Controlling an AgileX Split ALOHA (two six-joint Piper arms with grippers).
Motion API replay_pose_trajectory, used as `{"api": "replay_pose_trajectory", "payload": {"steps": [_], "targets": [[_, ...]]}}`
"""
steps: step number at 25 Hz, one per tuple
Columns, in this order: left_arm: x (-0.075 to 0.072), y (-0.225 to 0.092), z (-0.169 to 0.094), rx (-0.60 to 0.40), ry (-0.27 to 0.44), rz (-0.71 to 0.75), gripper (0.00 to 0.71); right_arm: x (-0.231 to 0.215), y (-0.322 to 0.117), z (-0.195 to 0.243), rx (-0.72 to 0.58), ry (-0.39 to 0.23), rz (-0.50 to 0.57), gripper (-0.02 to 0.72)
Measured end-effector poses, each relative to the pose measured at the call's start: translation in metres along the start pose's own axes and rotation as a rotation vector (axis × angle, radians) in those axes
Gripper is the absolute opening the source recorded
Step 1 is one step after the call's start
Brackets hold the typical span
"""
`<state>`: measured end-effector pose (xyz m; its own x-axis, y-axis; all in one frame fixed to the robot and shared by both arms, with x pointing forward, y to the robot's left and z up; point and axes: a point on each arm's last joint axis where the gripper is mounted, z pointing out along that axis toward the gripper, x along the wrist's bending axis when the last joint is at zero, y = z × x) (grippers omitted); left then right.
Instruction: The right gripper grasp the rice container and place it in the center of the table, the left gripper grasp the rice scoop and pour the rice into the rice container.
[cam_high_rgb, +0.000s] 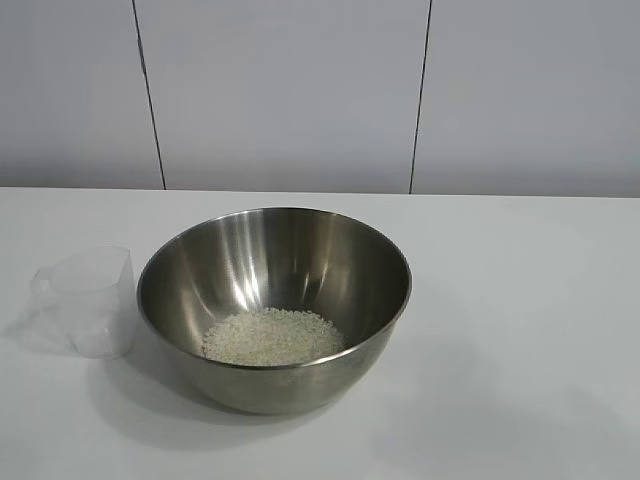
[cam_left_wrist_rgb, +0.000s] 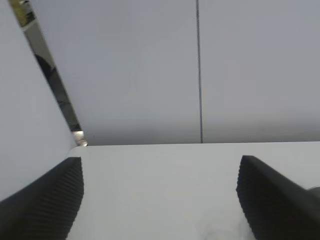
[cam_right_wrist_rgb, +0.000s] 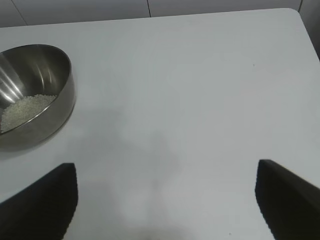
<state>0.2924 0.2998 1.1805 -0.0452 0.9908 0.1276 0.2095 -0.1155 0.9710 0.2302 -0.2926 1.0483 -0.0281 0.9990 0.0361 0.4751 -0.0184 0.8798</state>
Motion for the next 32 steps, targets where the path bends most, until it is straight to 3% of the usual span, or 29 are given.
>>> {"api": "replay_pose_trajectory", "payload": {"steps": [7,13,17,24,28,32], "targets": [[-0.007,-0.053,-0.040,-0.008,-0.013,-0.077,0.605,0.000,0.000,0.000,0.000,0.000,0.000,0.661],[-0.015,-0.102,-0.064,0.137,-0.022,-0.116,0.605,0.000,0.000,0.000,0.000,0.000,0.000,0.661],[-0.017,-0.121,-0.056,0.261,-0.035,-0.119,0.605,0.000,0.000,0.000,0.000,0.000,0.000,0.661],[-0.020,-0.145,-0.037,0.354,-0.042,-0.128,0.605,0.000,0.000,0.000,0.000,0.000,0.000,0.661],[-0.020,-0.147,-0.034,0.345,-0.045,-0.135,0.605,0.000,0.000,0.000,0.000,0.000,0.000,0.661],[-0.019,-0.146,-0.033,0.327,-0.096,-0.120,0.605,0.000,0.000,0.000,0.000,0.000,0.000,0.661]]}}
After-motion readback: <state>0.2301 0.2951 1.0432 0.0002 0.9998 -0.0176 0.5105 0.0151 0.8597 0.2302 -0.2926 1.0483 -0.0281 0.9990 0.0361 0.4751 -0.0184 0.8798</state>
